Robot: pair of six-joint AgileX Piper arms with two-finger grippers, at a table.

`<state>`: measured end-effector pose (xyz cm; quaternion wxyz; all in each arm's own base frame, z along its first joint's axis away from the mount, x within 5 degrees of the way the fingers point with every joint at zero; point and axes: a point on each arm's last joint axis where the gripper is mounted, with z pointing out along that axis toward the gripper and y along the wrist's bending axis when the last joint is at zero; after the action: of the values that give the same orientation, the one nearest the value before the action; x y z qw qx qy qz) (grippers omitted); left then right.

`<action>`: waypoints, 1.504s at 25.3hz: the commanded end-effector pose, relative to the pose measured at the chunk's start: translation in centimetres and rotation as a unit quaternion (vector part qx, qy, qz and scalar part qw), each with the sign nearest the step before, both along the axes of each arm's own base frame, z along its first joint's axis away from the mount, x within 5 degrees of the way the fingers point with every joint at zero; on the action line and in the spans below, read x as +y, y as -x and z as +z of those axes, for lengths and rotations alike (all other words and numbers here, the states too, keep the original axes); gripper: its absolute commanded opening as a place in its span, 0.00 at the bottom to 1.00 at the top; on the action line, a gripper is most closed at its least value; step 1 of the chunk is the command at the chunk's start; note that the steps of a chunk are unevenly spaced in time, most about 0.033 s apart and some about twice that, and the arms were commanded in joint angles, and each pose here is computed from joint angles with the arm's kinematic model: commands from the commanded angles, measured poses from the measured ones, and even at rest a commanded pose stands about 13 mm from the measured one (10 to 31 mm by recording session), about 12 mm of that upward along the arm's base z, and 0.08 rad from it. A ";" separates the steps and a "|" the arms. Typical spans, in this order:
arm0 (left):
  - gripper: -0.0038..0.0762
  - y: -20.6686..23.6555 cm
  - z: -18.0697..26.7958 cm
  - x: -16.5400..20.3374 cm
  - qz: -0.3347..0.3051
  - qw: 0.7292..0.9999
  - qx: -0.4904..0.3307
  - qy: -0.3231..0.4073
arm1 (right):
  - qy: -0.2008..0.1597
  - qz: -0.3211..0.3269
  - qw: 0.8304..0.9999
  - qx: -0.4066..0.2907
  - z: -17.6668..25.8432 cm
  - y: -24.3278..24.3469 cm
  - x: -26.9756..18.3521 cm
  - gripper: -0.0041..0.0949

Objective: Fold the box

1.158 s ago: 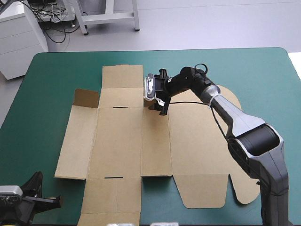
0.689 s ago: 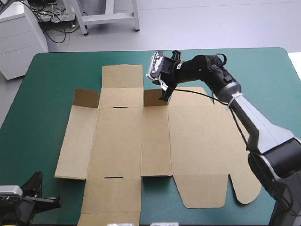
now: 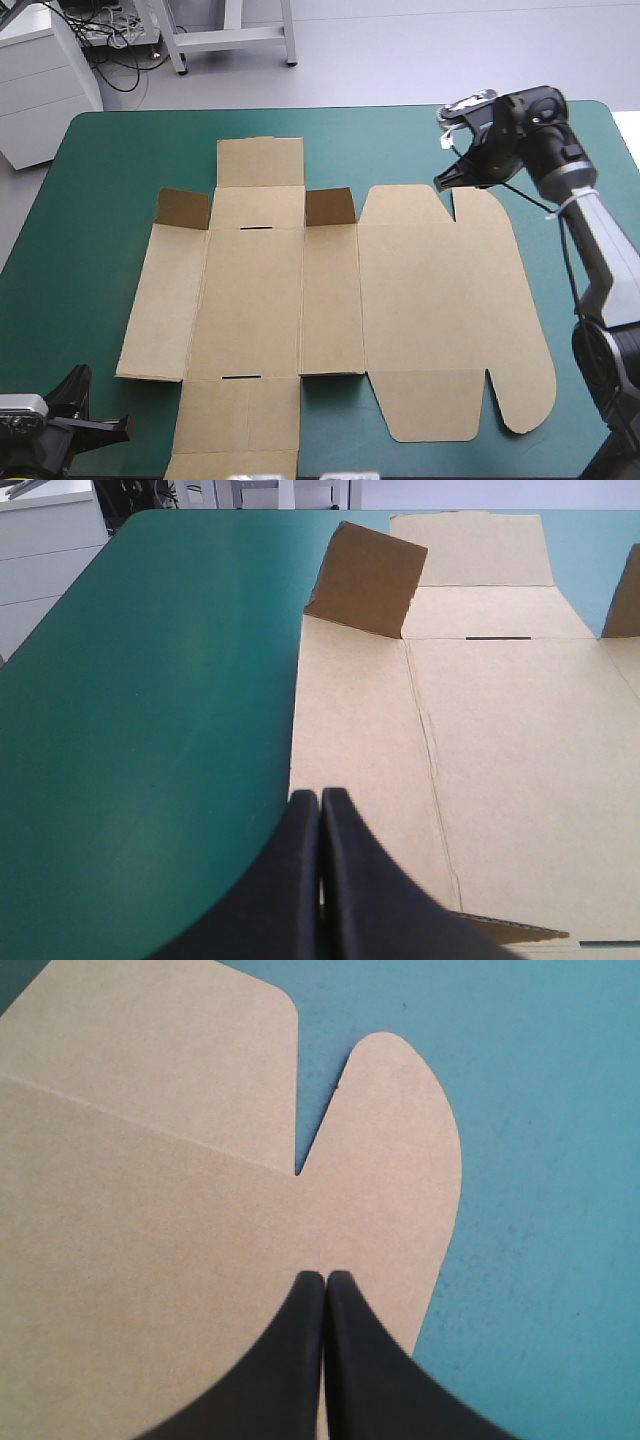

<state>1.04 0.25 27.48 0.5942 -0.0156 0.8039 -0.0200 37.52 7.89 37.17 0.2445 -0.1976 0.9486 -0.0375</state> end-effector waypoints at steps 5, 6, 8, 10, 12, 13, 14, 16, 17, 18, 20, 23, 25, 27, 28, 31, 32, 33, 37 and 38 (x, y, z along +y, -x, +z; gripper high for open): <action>0.01 0.3 1.3 0.0 -0.004 0.998 -0.056 0.005 | -0.094 -0.046 0.993 -0.049 4.9 5.2 -6.1 0.02; 0.01 0.3 1.3 0.0 -0.004 0.998 -0.056 0.005 | -0.093 -0.043 0.994 -0.048 4.7 5.9 -6.3 0.02; 0.01 0.3 1.3 0.0 -0.004 0.998 -0.056 0.008 | -0.089 -0.043 0.994 -0.055 4.4 7.3 -6.6 0.02; 0.01 0.3 1.3 0.0 -0.004 0.998 -0.056 0.008 | -0.087 -0.041 0.993 -0.066 3.7 8.5 -6.6 0.02; 0.01 0.3 1.3 0.0 -0.004 0.998 -0.056 0.008 | -0.097 -0.042 0.991 -0.085 3.4 9.9 -6.5 0.02; 0.01 0.3 1.3 0.0 -0.004 0.998 -0.056 0.008 | -0.104 -0.043 0.989 -0.092 3.1 10.7 -6.4 0.02; 0.01 0.3 1.3 0.0 -0.004 0.998 -0.056 0.008 | -0.111 -0.041 0.988 -0.103 3.1 11.6 -6.3 0.02; 0.01 0.3 1.3 0.0 -0.004 0.998 -0.056 0.008 | -0.123 -0.036 0.985 -0.118 2.6 13.4 -6.2 0.02; 0.01 0.3 1.3 0.0 -0.004 0.998 -0.056 0.008 | -0.125 -0.033 0.984 -0.119 2.1 14.1 -6.1 0.02; 0.01 0.3 1.3 0.0 -0.004 0.998 -0.056 0.008 | -0.127 -0.027 0.983 -0.131 2.0 15.3 -6.0 0.02; 0.01 0.3 1.3 0.0 -0.004 0.998 -0.056 0.007 | -0.124 -0.025 0.982 -0.138 1.2 17.2 -6.1 0.02; 0.01 0.3 1.3 0.0 -0.008 0.998 -0.057 -0.013 | -0.124 -0.025 0.980 -0.157 0.3 20.2 -6.1 0.02; 0.01 0.4 1.3 0.0 -0.012 0.998 -0.056 -0.029 | -0.122 -0.023 0.977 -0.174 -0.2 22.0 -6.2 0.02; 0.01 0.4 1.3 0.0 -0.013 0.998 -0.056 -0.033 | -0.123 -0.022 0.973 -0.194 -0.6 23.7 -6.2 0.02; 0.01 0.4 1.3 0.0 -0.013 0.998 -0.056 -0.033 | -0.123 -0.022 0.971 -0.203 -0.7 24.4 -6.2 0.02; 0.01 0.2 1.5 0.0 -0.013 0.998 -0.054 -0.039 | -0.125 -0.017 0.968 -0.219 -0.8 26.8 -6.2 0.02; 0.01 0.3 2.2 0.0 -0.019 0.996 -0.060 -0.062 | -0.125 -0.014 0.966 -0.227 -0.6 27.8 -6.1 0.02; 0.01 0.4 2.7 0.0 -0.022 0.995 -0.064 -0.074 | -0.125 -0.013 0.964 -0.233 -0.5 28.1 -6.1 0.02; 0.01 0.3 8.1 0.1 -0.015 0.989 -0.108 -0.100 | -0.126 -0.012 0.960 -0.249 -0.2 28.9 -6.2 0.02; 0.01 -0.1 9.1 0.1 -0.016 0.989 -0.106 -0.100 | -0.126 -0.012 0.960 -0.249 -0.2 28.9 -6.2 0.02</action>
<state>0.44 0.43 33.19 0.6390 0.0571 0.7656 0.0487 8.35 1.78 35.98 0.4628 -0.1453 0.8738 0.0340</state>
